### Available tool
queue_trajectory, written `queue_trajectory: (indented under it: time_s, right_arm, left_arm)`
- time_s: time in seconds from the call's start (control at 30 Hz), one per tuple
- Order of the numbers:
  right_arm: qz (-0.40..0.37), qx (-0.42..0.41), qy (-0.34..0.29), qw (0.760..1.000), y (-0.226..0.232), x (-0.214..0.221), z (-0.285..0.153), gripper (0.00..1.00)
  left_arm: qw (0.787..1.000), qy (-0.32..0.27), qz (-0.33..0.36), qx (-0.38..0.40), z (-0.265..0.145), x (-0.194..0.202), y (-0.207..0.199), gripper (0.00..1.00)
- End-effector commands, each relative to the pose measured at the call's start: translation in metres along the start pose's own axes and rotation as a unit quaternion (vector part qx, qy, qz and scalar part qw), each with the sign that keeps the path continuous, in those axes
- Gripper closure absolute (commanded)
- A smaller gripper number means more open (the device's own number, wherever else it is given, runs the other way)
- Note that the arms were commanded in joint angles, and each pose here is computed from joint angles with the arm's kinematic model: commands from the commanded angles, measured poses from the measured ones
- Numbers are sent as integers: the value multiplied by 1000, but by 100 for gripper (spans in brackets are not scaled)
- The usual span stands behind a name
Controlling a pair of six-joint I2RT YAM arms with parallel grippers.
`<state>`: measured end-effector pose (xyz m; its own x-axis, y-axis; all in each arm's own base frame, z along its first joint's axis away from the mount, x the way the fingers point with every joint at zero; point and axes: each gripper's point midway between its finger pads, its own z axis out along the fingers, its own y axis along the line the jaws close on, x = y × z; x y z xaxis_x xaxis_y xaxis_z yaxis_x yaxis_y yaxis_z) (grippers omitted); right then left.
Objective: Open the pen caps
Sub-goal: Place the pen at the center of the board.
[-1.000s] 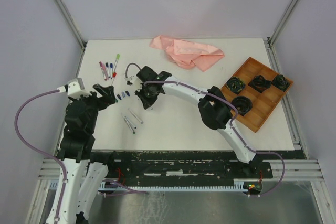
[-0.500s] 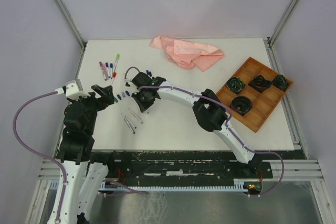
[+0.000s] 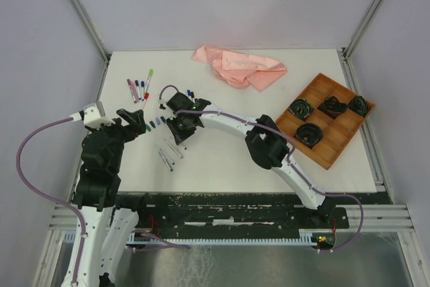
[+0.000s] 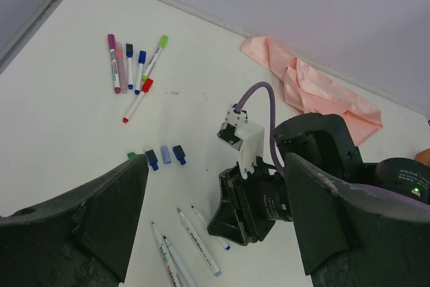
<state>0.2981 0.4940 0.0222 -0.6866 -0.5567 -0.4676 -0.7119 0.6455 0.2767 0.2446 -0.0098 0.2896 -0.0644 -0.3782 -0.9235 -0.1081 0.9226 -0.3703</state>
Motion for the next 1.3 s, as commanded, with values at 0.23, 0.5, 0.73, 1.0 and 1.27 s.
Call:
queue_trajectory:
  time_s: [0.23,0.5,0.73,1.0,1.27]
  right_arm:
    - [4,-56,-45,997,20,-40,-36,62]
    - [-20,-37,-88,995,-12,-73,-67,62]
    - [-75,8,-107,991,-66,-91,-83,56]
    - [-112,107,-95,983,-118,-90,-76,54]
    - [-108,144,-81,980,-143,-84,-61,56]
  left_arm:
    - [999,-31,6,9,1,-14,-3,12]
    - [999,-36,6,11,-1,-16,-4,12]
    - [999,-37,5,12,-1,-16,-4,12]
    - [999,-35,5,14,0,-15,-4,12]
    - [999,-34,6,13,1,-14,-3,12]
